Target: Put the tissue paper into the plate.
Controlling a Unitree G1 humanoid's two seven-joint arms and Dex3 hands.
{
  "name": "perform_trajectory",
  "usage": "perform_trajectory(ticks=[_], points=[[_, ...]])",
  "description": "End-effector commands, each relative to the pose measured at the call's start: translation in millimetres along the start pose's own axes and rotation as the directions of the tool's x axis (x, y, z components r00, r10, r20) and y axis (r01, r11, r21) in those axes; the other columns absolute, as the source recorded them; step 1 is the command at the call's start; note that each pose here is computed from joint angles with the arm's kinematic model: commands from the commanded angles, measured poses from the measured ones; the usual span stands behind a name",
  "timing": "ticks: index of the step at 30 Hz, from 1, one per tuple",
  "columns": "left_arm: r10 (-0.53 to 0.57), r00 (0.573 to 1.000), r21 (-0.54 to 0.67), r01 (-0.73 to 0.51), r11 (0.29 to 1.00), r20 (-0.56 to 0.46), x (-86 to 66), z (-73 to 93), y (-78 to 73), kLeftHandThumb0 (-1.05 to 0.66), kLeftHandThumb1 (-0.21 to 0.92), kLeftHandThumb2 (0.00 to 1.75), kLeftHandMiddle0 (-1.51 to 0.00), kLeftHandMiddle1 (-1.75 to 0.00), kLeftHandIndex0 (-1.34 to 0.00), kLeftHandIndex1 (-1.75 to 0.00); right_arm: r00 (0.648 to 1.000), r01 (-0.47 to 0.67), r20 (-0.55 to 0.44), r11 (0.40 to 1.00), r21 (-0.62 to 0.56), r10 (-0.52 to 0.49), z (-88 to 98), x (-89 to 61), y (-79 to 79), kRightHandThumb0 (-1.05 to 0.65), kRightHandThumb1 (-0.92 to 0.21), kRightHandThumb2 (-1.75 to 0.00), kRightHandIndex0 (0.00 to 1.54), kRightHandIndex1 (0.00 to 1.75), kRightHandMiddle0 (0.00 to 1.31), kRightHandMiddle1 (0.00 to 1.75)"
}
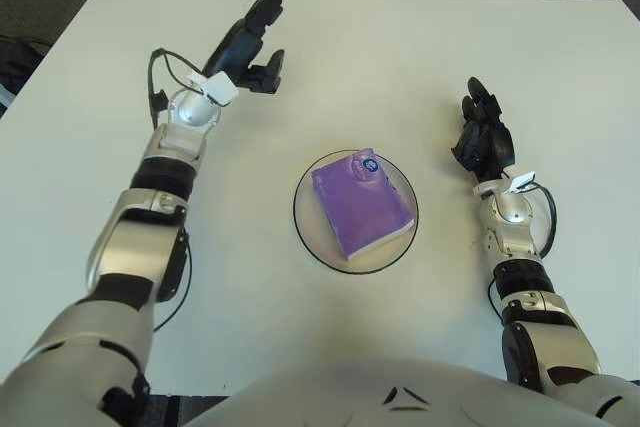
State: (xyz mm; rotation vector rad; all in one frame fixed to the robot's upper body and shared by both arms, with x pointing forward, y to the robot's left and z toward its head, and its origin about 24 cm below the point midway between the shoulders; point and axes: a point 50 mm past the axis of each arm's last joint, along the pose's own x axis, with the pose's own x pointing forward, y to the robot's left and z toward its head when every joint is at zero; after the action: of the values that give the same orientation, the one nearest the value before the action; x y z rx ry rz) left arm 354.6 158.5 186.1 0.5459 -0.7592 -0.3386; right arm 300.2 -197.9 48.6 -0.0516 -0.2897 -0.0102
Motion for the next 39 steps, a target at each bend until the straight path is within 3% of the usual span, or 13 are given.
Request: perform_trajectory(ticks=[1, 8, 16, 23, 27, 39], points=[[0.069, 0.994, -0.088, -0.076, 0.993, -0.081, -23.9, -12.0, -2.1, -0.92, 0.92, 1.2, 0.0, 0.0, 0.0, 0.0, 0.946, 0.031, -0.323, 0.997, 0.075, -0.005, -61.5, -63.8, 17.1, -0.78, -0.92, -1.04, 0.05, 0.01, 0.0, 0.23], [0.094, 0.974, -0.175, -0.131, 0.976, -0.204, -41.0, -27.6, -5.8, -0.92, 0.92, 1.23, 0.0, 0.0, 0.0, 0.0, 0.947, 0.028, -0.32, 0.997, 0.076, -0.002, -60.7, -64.7, 17.6, -0.79, -0.92, -1.04, 0.06, 0.01, 0.0, 0.23], [0.125, 0.921, -0.303, -0.246, 0.921, -0.37, -72.4, -50.0, -39.0, -0.92, 0.92, 1.24, 0.0, 0.0, 0.0, 0.0, 0.946, 0.027, -0.323, 0.996, 0.087, 0.002, -61.7, -66.0, 16.8, -0.79, -0.92, -1.04, 0.05, 0.01, 0.0, 0.24], [0.159, 0.898, -0.295, -0.296, 0.909, -0.411, -95.5, -47.0, -59.4, -0.94, 0.92, 1.23, 0.0, 0.0, 0.0, 0.0, 0.945, 0.03, -0.326, 0.996, 0.086, 0.0, -61.5, -65.9, 17.4, -0.79, -0.92, -1.04, 0.05, 0.0, 0.0, 0.23], [0.182, 0.877, -0.272, -0.325, 0.906, -0.445, -97.7, -48.2, -64.3, -0.95, 0.92, 1.23, 0.0, 0.0, 0.0, 0.0, 0.945, 0.03, -0.326, 0.996, 0.088, 0.0, -61.6, -66.3, 17.8, -0.79, -0.92, -1.04, 0.05, 0.01, 0.0, 0.23], [0.196, 0.789, -0.197, -0.371, 0.907, -0.583, -128.4, -55.0, -85.0, -0.91, 0.92, 1.2, 0.0, 0.0, 0.0, 0.0, 0.947, 0.029, -0.321, 0.995, 0.097, 0.004, -61.6, -66.6, 18.3, -0.78, -0.92, -1.03, 0.06, 0.01, 0.0, 0.22]])
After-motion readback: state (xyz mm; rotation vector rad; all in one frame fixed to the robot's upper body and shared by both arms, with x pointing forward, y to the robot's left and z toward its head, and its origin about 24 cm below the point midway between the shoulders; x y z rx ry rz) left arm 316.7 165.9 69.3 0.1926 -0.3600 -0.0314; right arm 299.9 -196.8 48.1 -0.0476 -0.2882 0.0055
